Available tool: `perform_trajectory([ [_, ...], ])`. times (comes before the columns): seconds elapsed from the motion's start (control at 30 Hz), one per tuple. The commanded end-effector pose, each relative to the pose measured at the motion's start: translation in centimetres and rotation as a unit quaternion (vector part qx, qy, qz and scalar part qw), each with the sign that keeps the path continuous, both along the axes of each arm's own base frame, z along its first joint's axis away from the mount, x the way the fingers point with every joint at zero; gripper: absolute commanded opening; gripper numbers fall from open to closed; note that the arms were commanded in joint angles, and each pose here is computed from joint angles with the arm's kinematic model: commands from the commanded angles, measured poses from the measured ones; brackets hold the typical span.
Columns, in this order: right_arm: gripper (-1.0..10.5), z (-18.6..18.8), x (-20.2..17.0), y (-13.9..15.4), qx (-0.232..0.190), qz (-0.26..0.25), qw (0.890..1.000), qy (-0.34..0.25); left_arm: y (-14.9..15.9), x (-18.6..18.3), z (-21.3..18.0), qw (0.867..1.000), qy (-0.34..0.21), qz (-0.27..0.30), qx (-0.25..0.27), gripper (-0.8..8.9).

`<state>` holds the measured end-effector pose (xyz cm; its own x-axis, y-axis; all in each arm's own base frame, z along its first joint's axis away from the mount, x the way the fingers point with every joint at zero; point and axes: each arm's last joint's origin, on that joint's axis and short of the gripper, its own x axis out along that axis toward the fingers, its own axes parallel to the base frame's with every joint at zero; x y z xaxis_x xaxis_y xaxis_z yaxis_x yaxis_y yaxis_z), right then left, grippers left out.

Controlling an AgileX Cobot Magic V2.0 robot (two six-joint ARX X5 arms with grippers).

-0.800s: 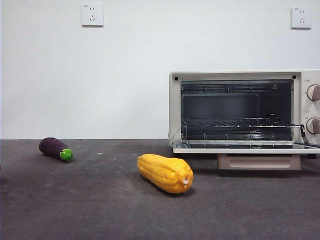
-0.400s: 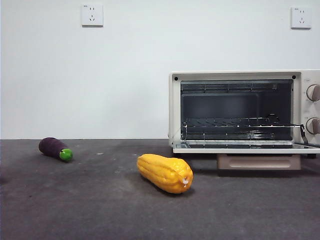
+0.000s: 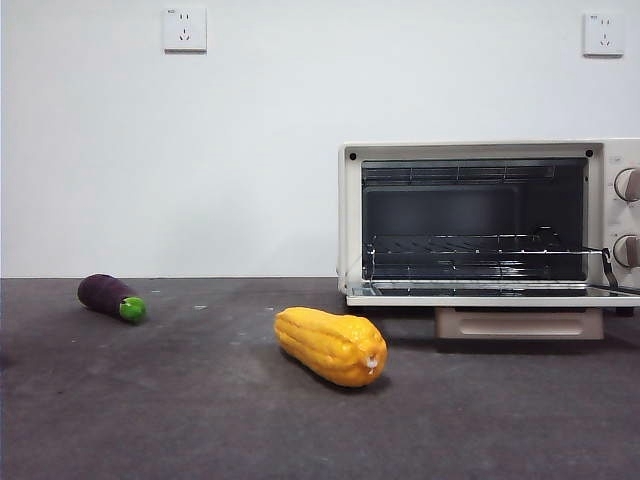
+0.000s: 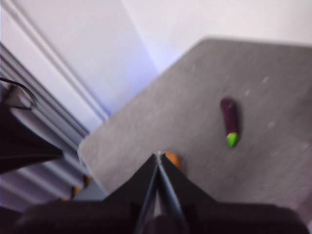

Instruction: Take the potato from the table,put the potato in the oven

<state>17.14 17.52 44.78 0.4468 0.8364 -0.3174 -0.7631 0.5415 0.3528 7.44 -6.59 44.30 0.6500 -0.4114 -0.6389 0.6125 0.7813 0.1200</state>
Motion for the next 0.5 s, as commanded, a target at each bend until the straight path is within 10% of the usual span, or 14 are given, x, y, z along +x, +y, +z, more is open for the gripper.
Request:
perform_trajectory([
  [0.03, 0.3, -0.3, 0.6, 3.4, -0.009, 0.023, 1.0, 0.009, 2.1, -2.1, -1.2, 0.999, -0.005, 0.021, -0.031, -0.06],
  [0.5, 1.3, -0.7, 3.9, 17.1, -0.112, 0.061, 0.991, 0.051, 11.6, -11.6, -4.0, 0.971, -0.13, 0.08, -0.186, -0.06],
])
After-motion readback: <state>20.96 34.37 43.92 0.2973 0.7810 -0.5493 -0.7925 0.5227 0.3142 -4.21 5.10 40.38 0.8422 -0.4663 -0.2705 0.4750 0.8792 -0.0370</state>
